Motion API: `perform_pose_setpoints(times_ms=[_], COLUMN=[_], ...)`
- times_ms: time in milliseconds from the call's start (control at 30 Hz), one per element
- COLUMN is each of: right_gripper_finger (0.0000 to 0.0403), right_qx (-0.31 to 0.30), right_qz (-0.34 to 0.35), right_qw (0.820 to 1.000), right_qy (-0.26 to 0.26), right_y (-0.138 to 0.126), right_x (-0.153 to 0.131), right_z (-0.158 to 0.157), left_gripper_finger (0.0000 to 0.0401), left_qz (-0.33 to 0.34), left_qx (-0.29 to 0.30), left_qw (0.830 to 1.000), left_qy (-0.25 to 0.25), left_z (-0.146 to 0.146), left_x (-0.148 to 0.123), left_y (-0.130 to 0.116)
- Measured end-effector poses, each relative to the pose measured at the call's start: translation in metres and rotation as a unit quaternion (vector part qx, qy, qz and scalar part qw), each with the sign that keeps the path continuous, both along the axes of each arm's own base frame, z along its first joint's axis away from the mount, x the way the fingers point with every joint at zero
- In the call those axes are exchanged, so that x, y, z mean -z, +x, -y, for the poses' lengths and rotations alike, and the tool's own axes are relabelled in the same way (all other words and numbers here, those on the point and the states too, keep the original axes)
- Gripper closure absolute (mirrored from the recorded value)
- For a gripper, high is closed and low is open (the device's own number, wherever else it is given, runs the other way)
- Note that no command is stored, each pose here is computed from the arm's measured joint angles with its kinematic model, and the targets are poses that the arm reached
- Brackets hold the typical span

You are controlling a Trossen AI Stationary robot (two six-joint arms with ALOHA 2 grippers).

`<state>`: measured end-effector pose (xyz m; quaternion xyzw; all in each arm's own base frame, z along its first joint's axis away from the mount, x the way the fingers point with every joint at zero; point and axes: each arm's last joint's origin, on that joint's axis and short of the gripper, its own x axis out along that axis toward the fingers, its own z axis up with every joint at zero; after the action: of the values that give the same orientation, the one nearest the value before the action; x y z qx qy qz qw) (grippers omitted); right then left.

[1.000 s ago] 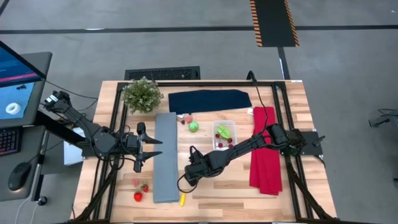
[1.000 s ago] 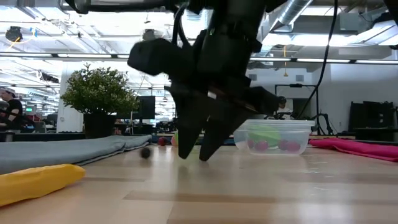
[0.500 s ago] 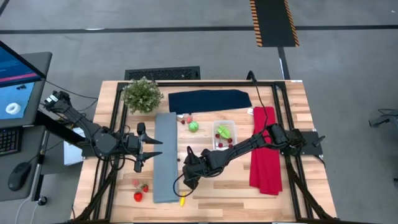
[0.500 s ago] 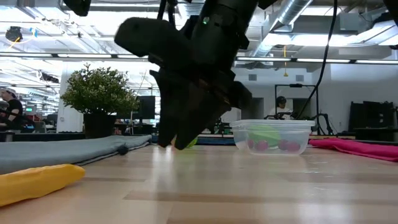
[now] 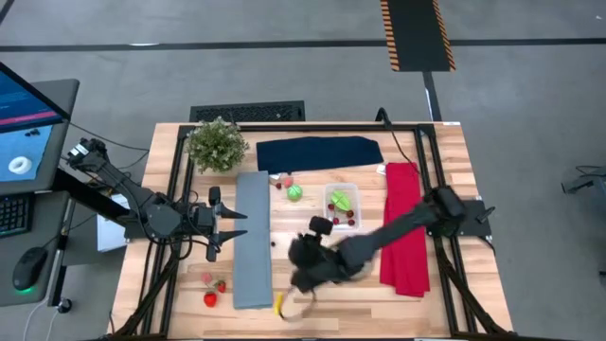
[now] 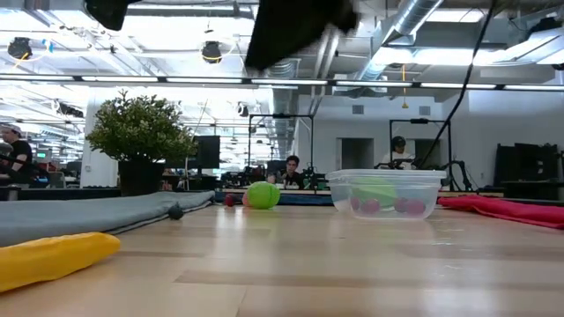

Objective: Pick and placing Produce into tupperware
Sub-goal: Put the blueberry into the transparent bin

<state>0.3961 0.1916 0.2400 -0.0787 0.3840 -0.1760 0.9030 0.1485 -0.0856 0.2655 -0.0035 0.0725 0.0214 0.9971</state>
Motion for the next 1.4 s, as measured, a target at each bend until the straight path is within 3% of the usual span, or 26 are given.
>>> perform_pose_setpoints(times_ms=[133,233,400,500,667,800,933,1100,1300,1400], right_gripper_finger=[0.0296,0.0296,0.0296,0.0296,0.0296,0.0296,0.0296,0.0296,0.0296,0.0296], right_qx=[-0.042,-0.061,-0.126,-0.181,-0.277,-0.272,-0.289,-0.388,-0.418,-0.459], right_qz=[0.072,0.111,0.170,0.221,0.291,0.308,0.319,0.337,0.329,0.357], right_qw=[0.995,0.990,0.977,0.958,0.915,0.907,0.893,0.847,0.840,0.805], right_qy=[-0.051,-0.057,-0.042,-0.021,0.037,0.093,0.133,0.134,0.109,0.119], right_y=[-0.033,-0.060,-0.096,-0.113,-0.133,-0.146,-0.155,-0.171,-0.183,-0.192], right_x=[-0.044,-0.062,-0.061,-0.054,-0.042,-0.037,-0.041,-0.051,-0.036,-0.029], right_z=[-0.032,-0.047,-0.064,-0.064,-0.031,0.010,0.042,0.054,0.057,0.059], left_gripper_finger=[0.0234,0.0234,0.0234,0.0234,0.0234,0.0234,0.0234,0.0234,0.0234,0.0234], left_qz=[0.001,-0.001,-0.001,-0.006,-0.025,-0.047,-0.116,-0.166,-0.170,-0.190], left_qx=[-0.003,-0.007,-0.016,-0.021,0.007,-0.027,-0.064,-0.088,-0.088,-0.027], left_qw=[1.000,1.000,1.000,1.000,1.000,0.998,0.991,0.981,0.977,0.977], left_qy=[0.002,0.005,0.005,0.003,0.016,0.010,-0.023,-0.051,-0.092,-0.090], left_z=[0.001,0.000,-0.002,-0.004,-0.007,-0.016,-0.023,-0.027,-0.027,-0.025], left_x=[0.000,0.001,0.001,0.002,0.008,0.014,0.030,0.040,0.044,0.049], left_y=[0.001,0.002,0.003,0.005,0.015,0.022,0.021,0.016,0.024,0.034])
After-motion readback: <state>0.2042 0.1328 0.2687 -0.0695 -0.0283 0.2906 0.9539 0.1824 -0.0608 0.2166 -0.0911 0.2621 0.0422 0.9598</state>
